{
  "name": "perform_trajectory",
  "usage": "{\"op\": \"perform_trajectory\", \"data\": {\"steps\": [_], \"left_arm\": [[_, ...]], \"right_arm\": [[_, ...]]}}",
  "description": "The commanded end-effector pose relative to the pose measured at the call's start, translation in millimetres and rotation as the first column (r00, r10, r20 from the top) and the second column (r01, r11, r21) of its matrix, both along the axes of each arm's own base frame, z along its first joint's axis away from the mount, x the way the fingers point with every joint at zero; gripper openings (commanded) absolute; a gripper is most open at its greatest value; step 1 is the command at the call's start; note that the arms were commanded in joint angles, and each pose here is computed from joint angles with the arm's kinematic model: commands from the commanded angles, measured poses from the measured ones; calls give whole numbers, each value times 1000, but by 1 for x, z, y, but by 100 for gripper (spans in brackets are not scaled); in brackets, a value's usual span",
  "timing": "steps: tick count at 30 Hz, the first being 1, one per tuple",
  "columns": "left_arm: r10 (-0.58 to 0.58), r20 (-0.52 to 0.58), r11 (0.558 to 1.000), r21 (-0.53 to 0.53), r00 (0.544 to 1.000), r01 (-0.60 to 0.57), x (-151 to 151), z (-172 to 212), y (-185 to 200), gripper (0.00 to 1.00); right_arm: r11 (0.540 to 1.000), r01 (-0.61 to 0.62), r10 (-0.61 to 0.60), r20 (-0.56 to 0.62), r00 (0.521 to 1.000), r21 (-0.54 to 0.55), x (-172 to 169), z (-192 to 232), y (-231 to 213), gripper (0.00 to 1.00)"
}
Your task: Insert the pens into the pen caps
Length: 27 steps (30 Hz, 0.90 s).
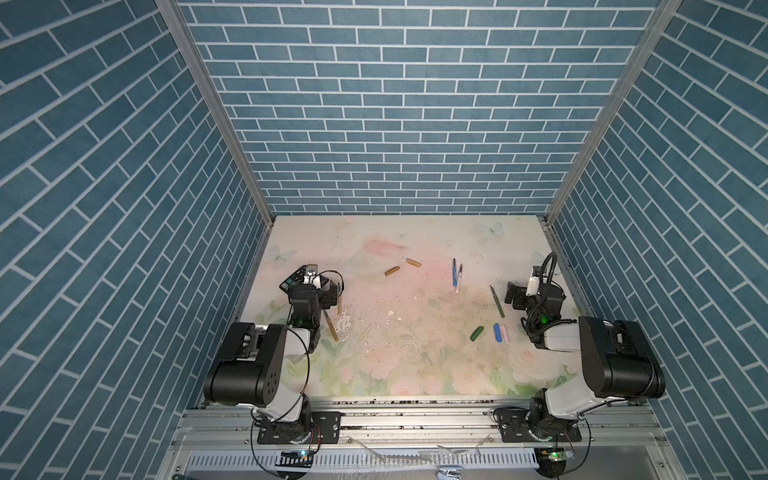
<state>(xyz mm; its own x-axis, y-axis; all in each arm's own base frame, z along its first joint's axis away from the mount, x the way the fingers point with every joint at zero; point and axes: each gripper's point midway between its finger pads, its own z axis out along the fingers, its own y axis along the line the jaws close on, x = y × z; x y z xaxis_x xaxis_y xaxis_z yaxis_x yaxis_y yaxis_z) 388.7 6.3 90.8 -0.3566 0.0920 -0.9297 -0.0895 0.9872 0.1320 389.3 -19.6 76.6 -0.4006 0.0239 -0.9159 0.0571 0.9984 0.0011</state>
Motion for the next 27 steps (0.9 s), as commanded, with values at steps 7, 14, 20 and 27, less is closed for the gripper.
{"op": "perform_trajectory", "data": {"steps": [7, 14, 20, 27], "left_arm": [[3, 28, 1000, 4, 1000, -3, -1, 53, 3, 100], [-25, 177, 997, -63, 984, 37, -19, 180, -5, 99], [45, 64, 936, -352, 997, -20, -41, 244, -10, 100], [-36, 136, 845, -525, 990, 103, -64, 258, -35, 100]], "right_arm": [[999, 43, -43, 47, 998, -6, 1, 31, -7, 99], [989, 117, -116, -11, 993, 94, 3, 99, -11, 99], [826, 429, -355, -253, 900, 365, -28, 127, -25, 99], [835, 208, -79, -263, 962, 509, -29, 141, 22, 52]]}}
